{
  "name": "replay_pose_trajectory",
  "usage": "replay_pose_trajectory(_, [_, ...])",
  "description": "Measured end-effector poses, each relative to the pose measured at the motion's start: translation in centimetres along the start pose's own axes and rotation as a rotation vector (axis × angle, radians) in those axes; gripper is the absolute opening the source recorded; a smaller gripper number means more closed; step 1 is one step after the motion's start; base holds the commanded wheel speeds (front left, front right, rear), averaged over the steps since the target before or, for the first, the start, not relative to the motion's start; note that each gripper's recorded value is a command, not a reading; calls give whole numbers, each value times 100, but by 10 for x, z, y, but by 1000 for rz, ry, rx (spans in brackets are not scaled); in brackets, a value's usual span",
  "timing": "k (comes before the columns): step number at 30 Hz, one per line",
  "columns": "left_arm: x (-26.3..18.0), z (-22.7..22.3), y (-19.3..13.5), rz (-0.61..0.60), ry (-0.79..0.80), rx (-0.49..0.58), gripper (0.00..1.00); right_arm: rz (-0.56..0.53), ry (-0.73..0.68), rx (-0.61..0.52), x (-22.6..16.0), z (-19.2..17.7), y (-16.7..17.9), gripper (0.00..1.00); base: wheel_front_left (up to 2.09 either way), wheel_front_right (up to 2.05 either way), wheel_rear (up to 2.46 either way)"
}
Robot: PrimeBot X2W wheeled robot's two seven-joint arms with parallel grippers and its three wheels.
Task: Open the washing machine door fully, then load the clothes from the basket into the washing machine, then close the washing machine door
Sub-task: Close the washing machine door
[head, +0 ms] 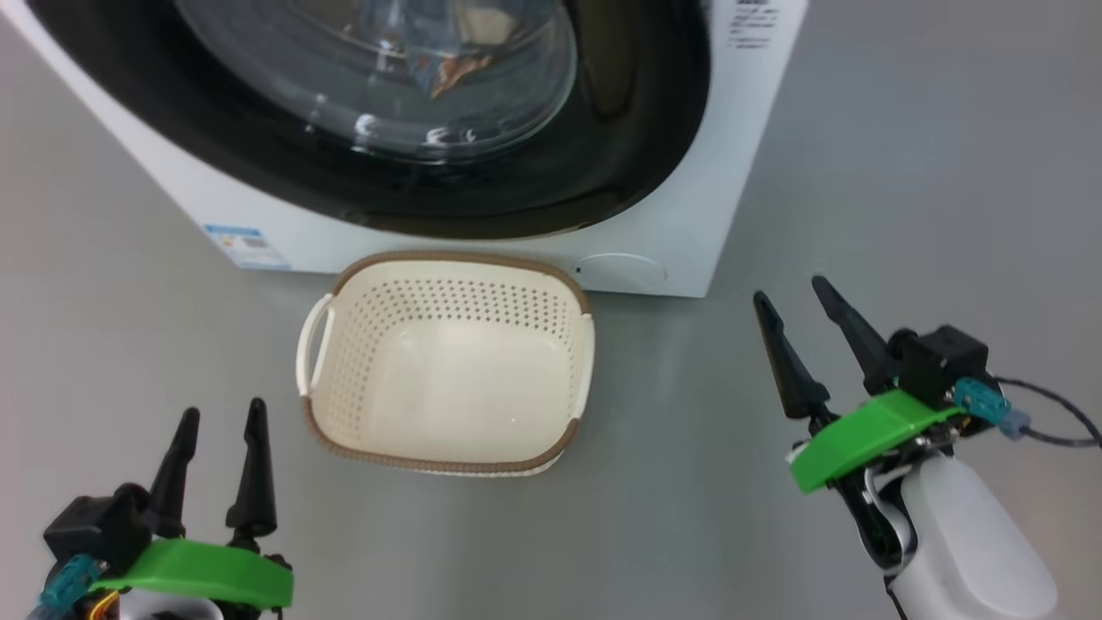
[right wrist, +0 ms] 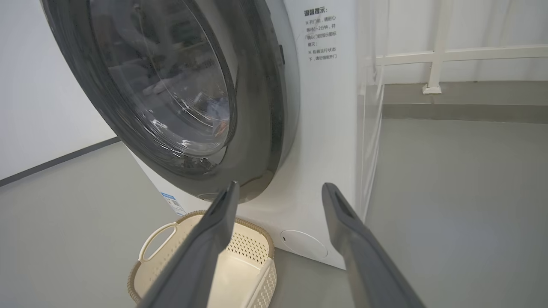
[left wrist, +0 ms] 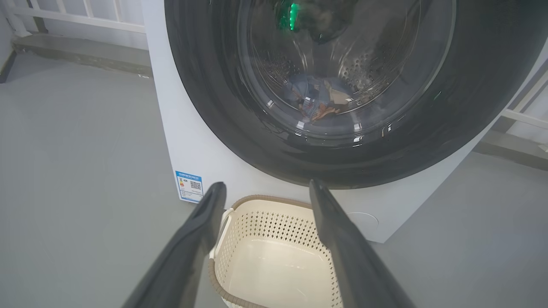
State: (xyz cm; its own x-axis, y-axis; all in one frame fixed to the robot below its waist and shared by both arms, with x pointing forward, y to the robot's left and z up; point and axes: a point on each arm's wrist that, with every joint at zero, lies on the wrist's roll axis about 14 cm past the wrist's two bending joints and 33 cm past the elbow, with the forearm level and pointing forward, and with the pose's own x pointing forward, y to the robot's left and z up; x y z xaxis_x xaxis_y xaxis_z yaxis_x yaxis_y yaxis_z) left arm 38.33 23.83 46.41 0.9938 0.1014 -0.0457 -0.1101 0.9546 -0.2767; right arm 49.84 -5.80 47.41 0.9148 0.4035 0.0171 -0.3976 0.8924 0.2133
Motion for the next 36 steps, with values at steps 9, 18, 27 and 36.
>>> replay_pose_trajectory(9, [5,1,-20,-75,-2,15,100,-162,6,-10,-60,5,-43,100,0,0,0])
replay_pose_trajectory(18, [-1,-5,-32,-121,17,21,100,-265,-3,-16,-102,11,-67,100,0,0,0])
replay_pose_trajectory(27, [-8,-9,-37,-145,33,32,100,-354,-24,-20,-135,19,-87,100,0,0,0])
replay_pose_trajectory(36, [-11,-9,-37,-149,36,37,100,-388,-24,-18,-148,18,-94,100,0,0,0])
